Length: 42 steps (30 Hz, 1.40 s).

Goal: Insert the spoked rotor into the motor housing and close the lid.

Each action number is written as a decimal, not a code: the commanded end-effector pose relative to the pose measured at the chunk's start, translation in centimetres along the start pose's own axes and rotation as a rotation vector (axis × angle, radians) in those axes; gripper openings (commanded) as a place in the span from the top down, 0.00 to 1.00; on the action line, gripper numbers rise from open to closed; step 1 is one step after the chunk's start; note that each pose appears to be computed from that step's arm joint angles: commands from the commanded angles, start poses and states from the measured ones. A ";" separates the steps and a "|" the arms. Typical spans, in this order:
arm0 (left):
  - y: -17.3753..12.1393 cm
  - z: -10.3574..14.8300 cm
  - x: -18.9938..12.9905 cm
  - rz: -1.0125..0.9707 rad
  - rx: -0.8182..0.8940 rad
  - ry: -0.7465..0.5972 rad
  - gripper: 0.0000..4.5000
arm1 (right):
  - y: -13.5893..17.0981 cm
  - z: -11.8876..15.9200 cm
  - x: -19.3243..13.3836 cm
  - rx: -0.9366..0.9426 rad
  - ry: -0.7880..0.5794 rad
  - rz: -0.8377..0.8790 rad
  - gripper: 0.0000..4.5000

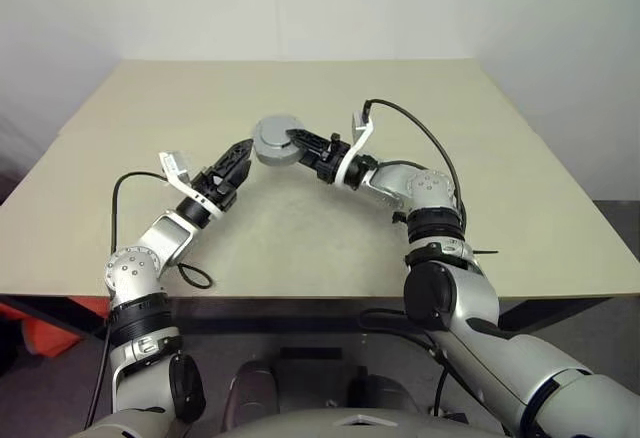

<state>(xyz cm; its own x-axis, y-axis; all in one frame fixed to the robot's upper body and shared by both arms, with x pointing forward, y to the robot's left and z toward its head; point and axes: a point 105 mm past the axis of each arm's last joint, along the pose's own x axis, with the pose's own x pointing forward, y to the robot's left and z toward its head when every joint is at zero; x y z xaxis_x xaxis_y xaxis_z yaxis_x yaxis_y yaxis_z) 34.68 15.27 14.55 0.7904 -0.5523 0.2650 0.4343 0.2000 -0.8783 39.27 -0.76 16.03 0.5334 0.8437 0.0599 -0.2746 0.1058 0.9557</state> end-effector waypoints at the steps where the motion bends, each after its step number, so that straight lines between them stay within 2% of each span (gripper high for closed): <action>1: -1.8 0.1 1.1 -0.082 -0.033 -0.002 0.01 | 3.5 0.5 0.1 -0.059 -0.004 0.133 0.56; 7: -2.1 0.3 3.0 -0.117 -0.093 -0.024 0.01 | 4.0 -0.6 -0.1 -0.086 0.035 0.156 0.56; 15: -0.9 -0.5 4.4 -0.082 -0.105 -0.007 0.01 | 4.2 -0.7 -0.2 -0.105 0.024 0.154 0.56; 18: -0.6 -0.5 4.4 -0.071 -0.091 -0.011 0.14 | 4.1 -0.5 -0.3 -0.106 0.012 0.145 0.56; 22: -0.4 -0.2 4.0 -0.073 -0.087 -0.028 0.45 | 3.7 -0.3 -0.3 -0.103 0.001 0.130 0.56; 23: -0.4 -0.1 3.9 -0.070 -0.087 -0.031 0.49 | 3.6 -0.3 -0.3 -0.103 -0.002 0.124 0.56; 29: 0.0 -0.2 3.9 -0.046 -0.079 -0.027 0.49 | 2.5 0.0 0.0 -0.110 -0.023 0.076 0.56; 36: 1.0 0.3 3.6 0.000 -0.056 -0.056 0.53 | 1.0 1.9 0.2 -0.212 -0.137 -0.047 0.03; 42: 2.9 2.4 2.5 0.095 -0.037 -0.170 0.53 | -0.3 2.8 0.1 -0.242 -0.195 -0.113 0.03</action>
<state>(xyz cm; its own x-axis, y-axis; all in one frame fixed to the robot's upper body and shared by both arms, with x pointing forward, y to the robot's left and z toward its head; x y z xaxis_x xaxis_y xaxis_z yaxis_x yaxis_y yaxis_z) 38.43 14.84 11.59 0.8771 -0.4482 0.1725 0.2870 0.2011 -0.9366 41.30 -2.25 14.96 0.7043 0.7099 -0.0032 -0.3295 0.3309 0.8843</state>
